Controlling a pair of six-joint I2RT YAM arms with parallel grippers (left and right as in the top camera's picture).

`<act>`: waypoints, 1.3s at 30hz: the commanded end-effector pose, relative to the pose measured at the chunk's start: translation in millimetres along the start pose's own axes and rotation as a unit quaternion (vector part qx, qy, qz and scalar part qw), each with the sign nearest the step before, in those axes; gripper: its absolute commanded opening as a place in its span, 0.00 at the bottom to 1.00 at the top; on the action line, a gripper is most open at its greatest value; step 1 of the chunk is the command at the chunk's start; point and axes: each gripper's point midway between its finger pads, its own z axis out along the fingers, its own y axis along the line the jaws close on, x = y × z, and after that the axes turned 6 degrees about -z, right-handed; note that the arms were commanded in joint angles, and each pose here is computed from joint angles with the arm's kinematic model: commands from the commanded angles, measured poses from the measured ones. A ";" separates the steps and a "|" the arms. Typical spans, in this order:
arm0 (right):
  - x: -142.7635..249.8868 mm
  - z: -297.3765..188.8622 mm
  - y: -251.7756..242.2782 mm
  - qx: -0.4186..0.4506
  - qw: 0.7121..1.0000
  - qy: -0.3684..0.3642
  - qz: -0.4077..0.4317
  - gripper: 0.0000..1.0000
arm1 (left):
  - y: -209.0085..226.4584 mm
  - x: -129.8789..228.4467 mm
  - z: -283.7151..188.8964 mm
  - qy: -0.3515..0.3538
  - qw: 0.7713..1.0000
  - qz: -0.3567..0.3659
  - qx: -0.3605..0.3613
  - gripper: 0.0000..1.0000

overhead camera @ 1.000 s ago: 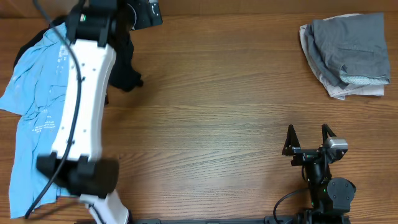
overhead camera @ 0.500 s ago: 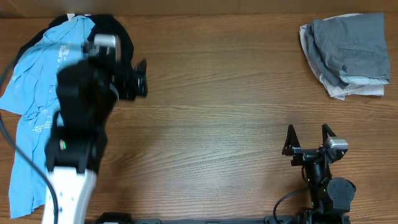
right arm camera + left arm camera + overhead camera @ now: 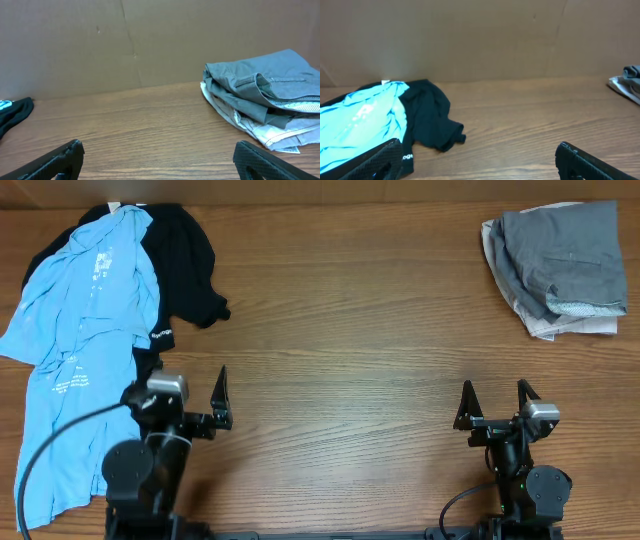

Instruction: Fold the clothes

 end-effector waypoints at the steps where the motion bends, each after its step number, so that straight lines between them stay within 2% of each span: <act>1: 1.8 0.0 -2.2 0.005 1.000 -0.002 0.002 1.00 | 1.9 6.8 -10.0 -0.032 0.999 0.013 0.001 1.00; 16: 1.8 0.0 -2.2 0.005 1.000 -0.002 0.002 1.00 | 8.5 14.6 -12.4 -0.163 0.986 0.031 0.003 1.00; 22: 1.8 0.0 -2.2 0.005 1.000 -0.002 0.002 1.00 | 12.9 20.4 -13.6 -0.175 0.984 0.034 -0.004 1.00; 29: 1.8 0.0 -2.2 0.005 1.000 -0.002 0.002 1.00 | 14.2 19.8 -14.2 -0.177 0.983 0.044 -0.010 1.00; 39: 1.8 0.0 -2.2 0.005 1.000 -0.002 0.002 1.00 | 23.3 67.8 -1.9 -0.077 0.996 0.029 -0.024 1.00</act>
